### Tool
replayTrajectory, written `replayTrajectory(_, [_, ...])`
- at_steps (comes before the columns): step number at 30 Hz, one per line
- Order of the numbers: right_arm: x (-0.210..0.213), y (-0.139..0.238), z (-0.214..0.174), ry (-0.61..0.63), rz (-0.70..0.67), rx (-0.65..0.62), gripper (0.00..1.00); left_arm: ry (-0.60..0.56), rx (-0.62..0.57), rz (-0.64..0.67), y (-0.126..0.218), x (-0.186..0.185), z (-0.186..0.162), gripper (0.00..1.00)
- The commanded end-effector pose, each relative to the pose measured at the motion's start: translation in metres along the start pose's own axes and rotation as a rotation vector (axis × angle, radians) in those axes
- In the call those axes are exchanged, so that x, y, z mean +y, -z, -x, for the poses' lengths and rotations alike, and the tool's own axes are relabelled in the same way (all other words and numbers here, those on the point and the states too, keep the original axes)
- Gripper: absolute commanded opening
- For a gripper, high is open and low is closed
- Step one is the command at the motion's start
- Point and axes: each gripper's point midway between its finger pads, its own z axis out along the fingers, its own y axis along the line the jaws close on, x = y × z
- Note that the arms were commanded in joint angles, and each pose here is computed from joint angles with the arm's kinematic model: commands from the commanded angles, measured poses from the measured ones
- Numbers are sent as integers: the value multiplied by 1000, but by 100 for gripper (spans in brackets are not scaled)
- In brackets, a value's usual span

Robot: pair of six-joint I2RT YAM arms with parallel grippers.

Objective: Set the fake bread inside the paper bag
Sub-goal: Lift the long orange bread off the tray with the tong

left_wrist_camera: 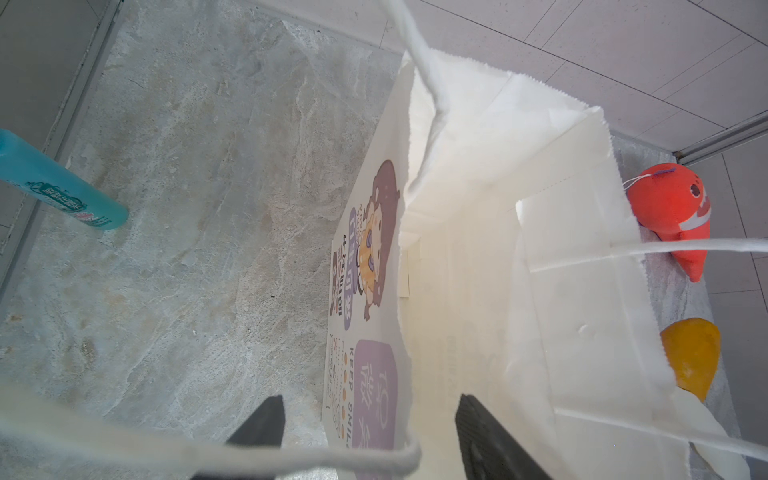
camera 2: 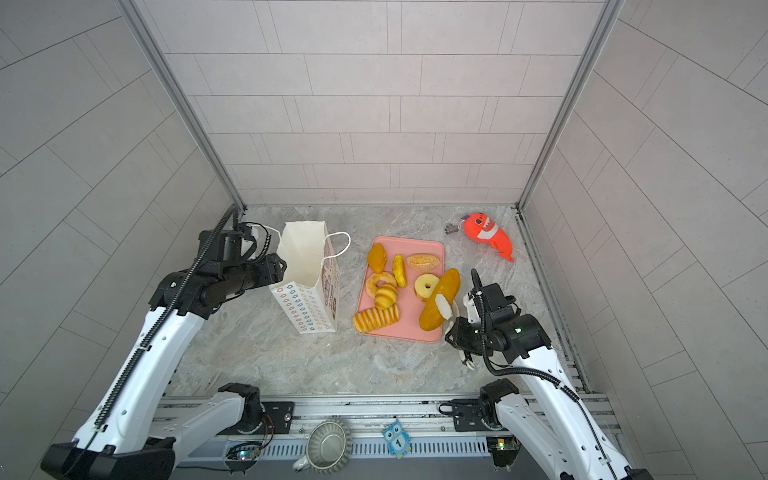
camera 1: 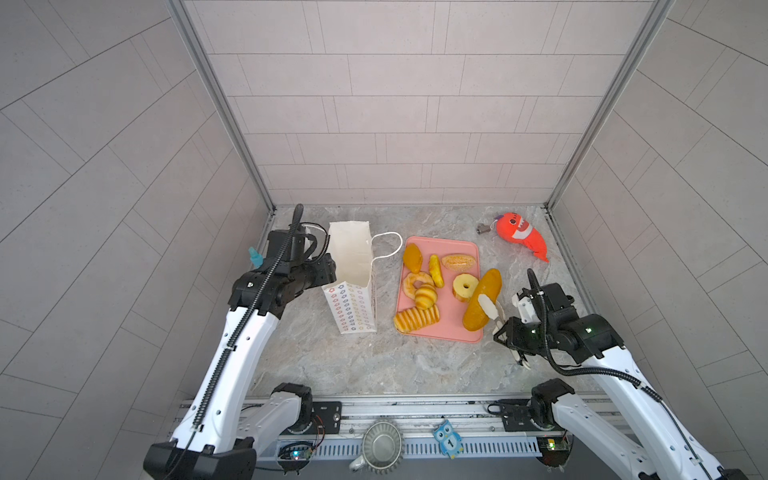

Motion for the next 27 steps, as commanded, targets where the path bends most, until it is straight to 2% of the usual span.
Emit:
replayTrajectory(1, [-1,13,8,32,-26,-49,30,1,-19,1,8,1,3,72])
replayTrajectory(10, [12,35,30,102,-33,-123,30,0,-30,-1,14,0,5,66])
replayTrajectory(18, [34,75,69,195,-54,-254,29,10,-26,-13,14,-2,5,45])
replayTrajectory(23, [53,97,92,226,-38,-325,29,20,-26,-17,16,-3,5,36])
replayTrajectory(27, [69,110,108,242,-14,-369,28,32,-34,-23,19,-3,4,32])
